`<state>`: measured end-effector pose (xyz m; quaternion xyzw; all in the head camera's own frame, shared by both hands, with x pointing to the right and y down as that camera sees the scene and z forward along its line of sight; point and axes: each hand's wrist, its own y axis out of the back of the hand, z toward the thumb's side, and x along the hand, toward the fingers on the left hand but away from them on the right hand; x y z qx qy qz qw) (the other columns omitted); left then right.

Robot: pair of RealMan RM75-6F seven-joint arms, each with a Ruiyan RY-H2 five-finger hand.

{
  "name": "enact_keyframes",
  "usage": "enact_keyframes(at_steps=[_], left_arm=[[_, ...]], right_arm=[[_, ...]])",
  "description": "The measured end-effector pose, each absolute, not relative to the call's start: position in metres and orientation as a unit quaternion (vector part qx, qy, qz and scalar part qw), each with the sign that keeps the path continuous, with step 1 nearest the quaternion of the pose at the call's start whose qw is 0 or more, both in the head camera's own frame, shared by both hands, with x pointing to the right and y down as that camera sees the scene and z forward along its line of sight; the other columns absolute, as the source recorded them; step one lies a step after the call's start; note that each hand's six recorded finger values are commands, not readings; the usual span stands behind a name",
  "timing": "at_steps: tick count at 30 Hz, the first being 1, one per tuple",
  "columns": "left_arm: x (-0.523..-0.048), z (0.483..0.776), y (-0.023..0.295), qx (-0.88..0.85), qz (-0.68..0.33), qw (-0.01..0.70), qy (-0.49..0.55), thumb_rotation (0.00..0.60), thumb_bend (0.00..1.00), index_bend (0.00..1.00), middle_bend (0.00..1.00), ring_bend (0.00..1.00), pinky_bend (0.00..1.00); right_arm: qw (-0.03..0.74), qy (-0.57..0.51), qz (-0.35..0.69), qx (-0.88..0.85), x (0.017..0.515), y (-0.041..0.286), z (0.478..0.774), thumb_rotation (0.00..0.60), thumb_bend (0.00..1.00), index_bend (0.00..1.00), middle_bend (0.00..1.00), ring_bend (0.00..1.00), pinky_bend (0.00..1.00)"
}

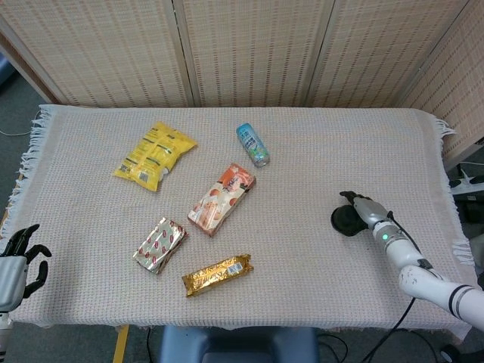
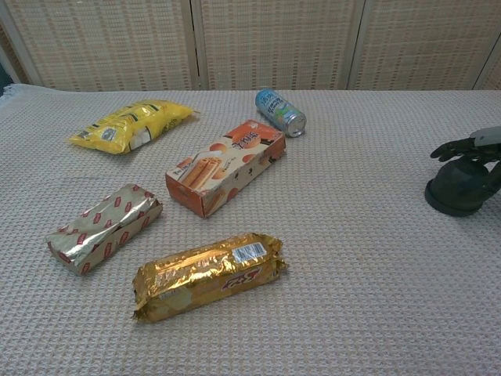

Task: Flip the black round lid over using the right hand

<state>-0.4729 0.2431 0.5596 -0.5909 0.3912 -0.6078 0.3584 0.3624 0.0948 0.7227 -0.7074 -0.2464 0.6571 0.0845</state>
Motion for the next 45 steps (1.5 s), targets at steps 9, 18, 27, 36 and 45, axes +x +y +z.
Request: enact_keyframes(at_steps=[9,18,27,36,45], left_arm=[[-0.474,0.559,0.242,-0.590,-0.608,0.357,0.393,0.600,0.53,0.48,0.10,0.10,0.53],[-0.475,0.558,0.242,-0.589,-0.608,0.356,0.397,0.600,0.53,0.48,0.10,0.10,0.53],[-0.477,0.556,0.241,-0.587,-0.607,0.354,0.401,0.600,0.53,0.48,0.10,0.10,0.53],[-0.476,0.556,0.242,-0.588,-0.607,0.354,0.401,0.600,0.53,0.48,0.10,0.10,0.53],[-0.475,0.558,0.243,-0.592,-0.607,0.352,0.396,0.600,0.53,0.48,0.10,0.10,0.53]], right_arm=[[0.092,-0.237,0.658,-0.709,0.355,0.097,0.732,0.600,0.15,0.04,0.07,0.05,0.18],[0.116,-0.246,0.654,-0.706,0.352,0.097,0.731,0.600,0.15,0.23,0.24,0.28,0.38],[0.168,-0.263,0.661,-0.683,0.358,0.095,0.731,0.600,0.16,0.43,0.39,0.47,0.58],[0.208,-0.283,0.674,-0.650,0.365,0.093,0.732,0.600,0.29,0.65,0.54,0.67,0.78],[0.254,-0.351,0.593,-0.679,0.344,0.086,0.708,0.600,0.29,0.69,0.56,0.69,0.80]])
